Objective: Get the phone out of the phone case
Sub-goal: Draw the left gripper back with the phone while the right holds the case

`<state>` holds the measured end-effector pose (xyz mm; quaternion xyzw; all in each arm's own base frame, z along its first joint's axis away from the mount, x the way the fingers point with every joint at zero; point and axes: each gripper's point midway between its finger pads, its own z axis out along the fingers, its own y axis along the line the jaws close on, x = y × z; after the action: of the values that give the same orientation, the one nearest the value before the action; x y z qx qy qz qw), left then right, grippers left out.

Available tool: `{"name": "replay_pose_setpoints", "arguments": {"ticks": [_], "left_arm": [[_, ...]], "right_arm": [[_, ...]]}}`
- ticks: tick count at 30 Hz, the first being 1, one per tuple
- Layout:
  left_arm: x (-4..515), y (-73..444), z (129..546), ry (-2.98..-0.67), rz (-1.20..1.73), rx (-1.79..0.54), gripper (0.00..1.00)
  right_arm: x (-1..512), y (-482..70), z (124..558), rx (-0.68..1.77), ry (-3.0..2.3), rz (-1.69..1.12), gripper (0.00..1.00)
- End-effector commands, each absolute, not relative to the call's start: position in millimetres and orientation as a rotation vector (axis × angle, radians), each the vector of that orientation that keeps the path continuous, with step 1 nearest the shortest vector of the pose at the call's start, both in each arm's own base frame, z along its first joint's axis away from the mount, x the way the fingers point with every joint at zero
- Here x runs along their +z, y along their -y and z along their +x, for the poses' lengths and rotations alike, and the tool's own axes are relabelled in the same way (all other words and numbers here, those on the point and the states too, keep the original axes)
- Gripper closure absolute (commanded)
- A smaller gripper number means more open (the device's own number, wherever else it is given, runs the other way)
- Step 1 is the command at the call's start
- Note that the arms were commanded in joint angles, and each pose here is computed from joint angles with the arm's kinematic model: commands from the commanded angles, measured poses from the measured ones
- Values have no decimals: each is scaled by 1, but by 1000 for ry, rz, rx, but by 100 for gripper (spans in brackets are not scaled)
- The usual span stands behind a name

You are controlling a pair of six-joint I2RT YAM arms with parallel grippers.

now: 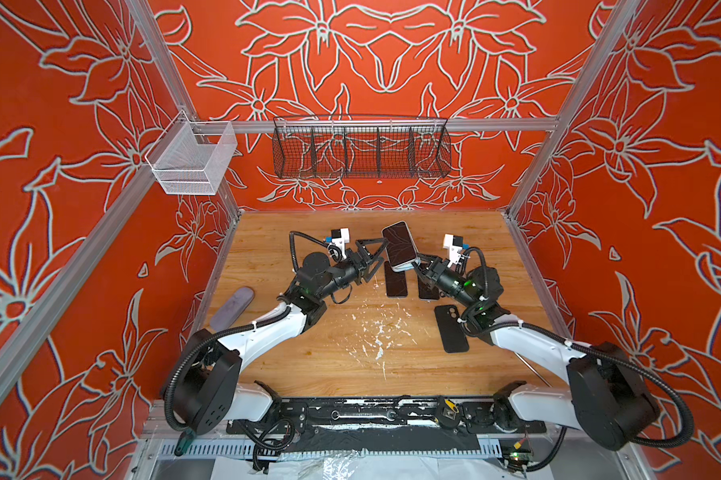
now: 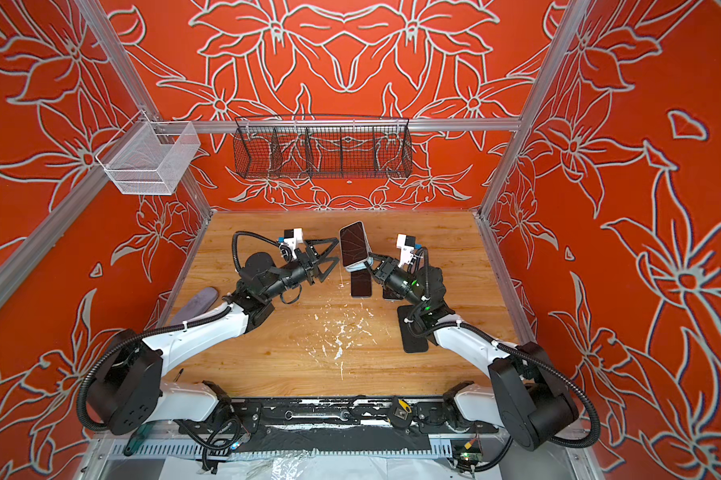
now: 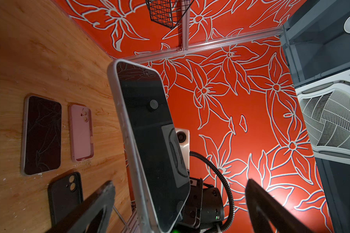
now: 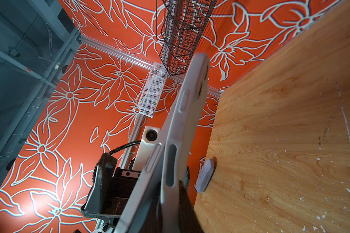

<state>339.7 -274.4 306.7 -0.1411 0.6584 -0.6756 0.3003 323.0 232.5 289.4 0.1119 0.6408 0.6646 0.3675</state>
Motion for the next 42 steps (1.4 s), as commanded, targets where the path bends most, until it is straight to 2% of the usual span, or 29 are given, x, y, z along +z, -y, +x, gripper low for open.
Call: {"name": "replay_pose_setpoints", "arguments": {"ticks": [1, 21, 42], "left_arm": [[320, 272, 334, -1709, -334, -1782, 3], [346, 243, 302, -1733, -355, -1680, 3], [353, 239, 291, -1713, -428, -1777, 3]], "right_arm": [[324, -227, 319, 1755, -1507, 253, 99], [325, -236, 328, 1753, -1509, 200, 99], [310, -245, 341, 1729, -1541, 178, 99]]}}
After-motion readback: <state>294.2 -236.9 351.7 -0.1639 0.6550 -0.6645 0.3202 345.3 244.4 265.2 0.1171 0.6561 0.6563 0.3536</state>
